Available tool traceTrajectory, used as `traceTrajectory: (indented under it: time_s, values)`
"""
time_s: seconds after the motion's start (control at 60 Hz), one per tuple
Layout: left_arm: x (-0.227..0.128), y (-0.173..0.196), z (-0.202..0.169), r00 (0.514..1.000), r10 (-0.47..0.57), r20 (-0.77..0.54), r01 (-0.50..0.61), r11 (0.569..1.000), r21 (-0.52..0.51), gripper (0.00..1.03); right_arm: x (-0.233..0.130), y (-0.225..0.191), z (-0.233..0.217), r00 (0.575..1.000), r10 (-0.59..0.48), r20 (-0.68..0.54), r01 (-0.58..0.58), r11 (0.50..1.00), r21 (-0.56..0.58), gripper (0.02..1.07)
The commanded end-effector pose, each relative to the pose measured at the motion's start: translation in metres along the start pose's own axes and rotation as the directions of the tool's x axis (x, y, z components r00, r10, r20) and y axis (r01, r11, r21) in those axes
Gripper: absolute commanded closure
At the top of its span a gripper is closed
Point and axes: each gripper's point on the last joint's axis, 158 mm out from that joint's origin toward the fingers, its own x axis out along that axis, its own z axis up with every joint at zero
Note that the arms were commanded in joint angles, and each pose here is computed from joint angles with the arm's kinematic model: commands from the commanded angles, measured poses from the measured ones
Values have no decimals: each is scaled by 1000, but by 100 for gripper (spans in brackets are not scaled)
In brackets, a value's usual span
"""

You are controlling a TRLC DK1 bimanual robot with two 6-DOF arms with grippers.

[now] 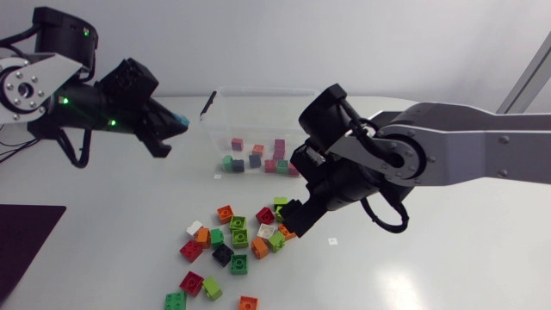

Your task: Place the duplo bricks in the container

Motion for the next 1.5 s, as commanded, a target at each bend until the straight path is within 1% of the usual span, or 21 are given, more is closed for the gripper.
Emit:
traceTrajectory:
  time_s: [0.0, 0.167, 0.217, 0.367, 0.417, 0.55, 0.8, 0.917, 1.033, 1.133, 1.233, 1.25, 1.3, 1.433, 1.467, 1.483]
  values:
    - [9, 15, 28, 998, 15, 55, -10, 996, -87, 85, 16, 5, -15, 998, 10, -66, -8, 999, 34, 7]
    - [28, 28, 55, 996, 16, 91, -5, 993, -117, 85, 40, 3, -29, 987, 25, -157, -13, 997, 75, 7]
    - [37, 34, 66, 994, 21, 111, -5, 990, -140, 85, 47, 1, -32, 984, 27, -178, -11, 996, 90, 7]
    - [50, 37, 88, 990, 17, 142, 3, 990, -140, 85, 62, -9, -36, 975, 21, -222, 10, 990, 140, 7]
    - [56, 38, 95, 989, 20, 148, 1, 991, -137, 85, 67, -16, -36, 973, 19, -231, 19, 987, 161, 10]
    - [75, 43, 103, 989, 31, 142, -11, 991, -135, 85, 82, -21, -35, 967, 17, -255, 35, 980, 195, 10]
    - [95, 52, 114, 988, 45, 145, -24, 989, -144, 85, 90, -2, -36, 960, 38, -276, 10, 986, 168, 10]
    - [104, 61, 123, 986, 59, 158, -32, 986, -166, 85, 86, 8, -29, 962, 42, -269, -1, 989, 150, 10]
    - [111, 55, 129, 985, 49, 163, -22, 986, -163, 85, 82, 10, -24, 965, 43, -257, -4, 989, 150, 10]
    - [122, 48, 126, 988, 33, 152, -9, 988, -157, 85, 87, 11, -25, 963, 42, -266, -3, 989, 148, 11]
    - [132, 42, 125, 990, 24, 140, -2, 988, -154, 85, 99, 7, -26, 959, 39, -281, 5, 988, 157, 15]
    - [137, 38, 124, 991, 19, 133, 1, 989, -151, 85, 104, 7, -25, 958, 41, -283, 5, 987, 160, 19]
    - [140, 37, 123, 992, 19, 127, 1, 989, -150, 85, 107, 8, -25, 958, 41, -284, 5, 987, 160, 23]
    - [144, 31, 121, 993, 7, 116, 10, 989, -147, 83, 110, 11, -26, 958, 41, -282, 5, 987, 160, 42]
    - [144, 29, 119, 994, 1, 105, 15, 989, -150, 73, 110, 11, -26, 959, 39, -282, 6, 987, 160, 48]
    - [144, 29, 118, 995, -3, 99, 18, 988, -151, 62, 111, 11, -27, 959, 39, -282, 6, 987, 160, 50]
